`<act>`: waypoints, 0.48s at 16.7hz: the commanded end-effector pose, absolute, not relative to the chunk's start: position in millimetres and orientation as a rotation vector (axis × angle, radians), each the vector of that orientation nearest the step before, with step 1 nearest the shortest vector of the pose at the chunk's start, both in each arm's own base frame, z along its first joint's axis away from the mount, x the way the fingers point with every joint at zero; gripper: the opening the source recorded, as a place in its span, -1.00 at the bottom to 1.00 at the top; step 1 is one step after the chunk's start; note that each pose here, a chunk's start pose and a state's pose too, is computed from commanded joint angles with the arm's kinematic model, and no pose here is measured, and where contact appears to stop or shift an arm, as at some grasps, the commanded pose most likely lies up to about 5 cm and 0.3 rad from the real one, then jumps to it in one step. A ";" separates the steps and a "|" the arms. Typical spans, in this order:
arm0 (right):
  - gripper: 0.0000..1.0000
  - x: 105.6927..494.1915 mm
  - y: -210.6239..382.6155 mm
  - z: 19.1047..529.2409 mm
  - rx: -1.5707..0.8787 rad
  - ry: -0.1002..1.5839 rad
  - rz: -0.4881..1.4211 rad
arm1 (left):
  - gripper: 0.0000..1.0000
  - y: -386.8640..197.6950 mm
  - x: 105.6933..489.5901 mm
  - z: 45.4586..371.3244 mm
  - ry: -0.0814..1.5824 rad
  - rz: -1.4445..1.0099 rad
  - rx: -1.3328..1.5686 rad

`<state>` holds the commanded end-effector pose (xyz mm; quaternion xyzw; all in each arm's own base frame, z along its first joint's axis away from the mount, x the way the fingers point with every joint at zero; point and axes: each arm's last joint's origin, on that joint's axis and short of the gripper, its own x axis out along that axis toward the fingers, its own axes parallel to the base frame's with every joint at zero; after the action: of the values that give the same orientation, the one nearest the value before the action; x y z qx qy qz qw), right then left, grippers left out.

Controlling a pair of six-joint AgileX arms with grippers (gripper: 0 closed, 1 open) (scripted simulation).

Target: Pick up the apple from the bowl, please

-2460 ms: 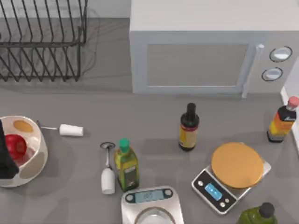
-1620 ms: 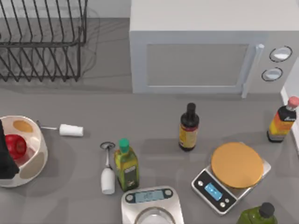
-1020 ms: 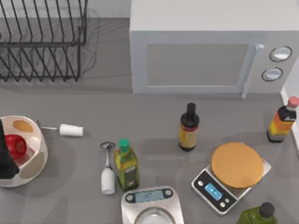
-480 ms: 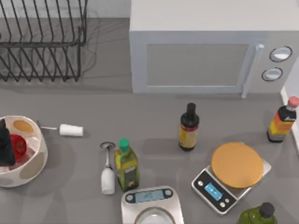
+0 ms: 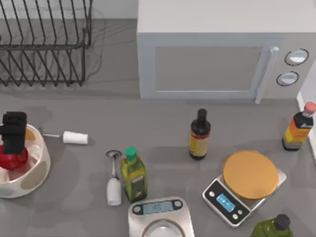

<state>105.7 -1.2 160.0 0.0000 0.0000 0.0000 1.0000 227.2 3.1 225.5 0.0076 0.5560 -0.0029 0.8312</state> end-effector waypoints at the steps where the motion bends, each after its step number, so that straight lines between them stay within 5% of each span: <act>1: 1.00 105.7 -1.2 160.0 0.000 0.000 0.000 | 1.00 3.5 239.9 221.7 1.259 -0.008 0.016; 8: 1.00 105.7 -1.2 160.0 0.000 0.000 0.000 | 1.00 5.6 289.0 199.3 1.567 -0.016 0.016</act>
<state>105.7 -1.2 160.0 0.0000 0.0000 0.0000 1.0000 289.0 5.6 199.3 0.0071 0.7057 -0.0070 0.7084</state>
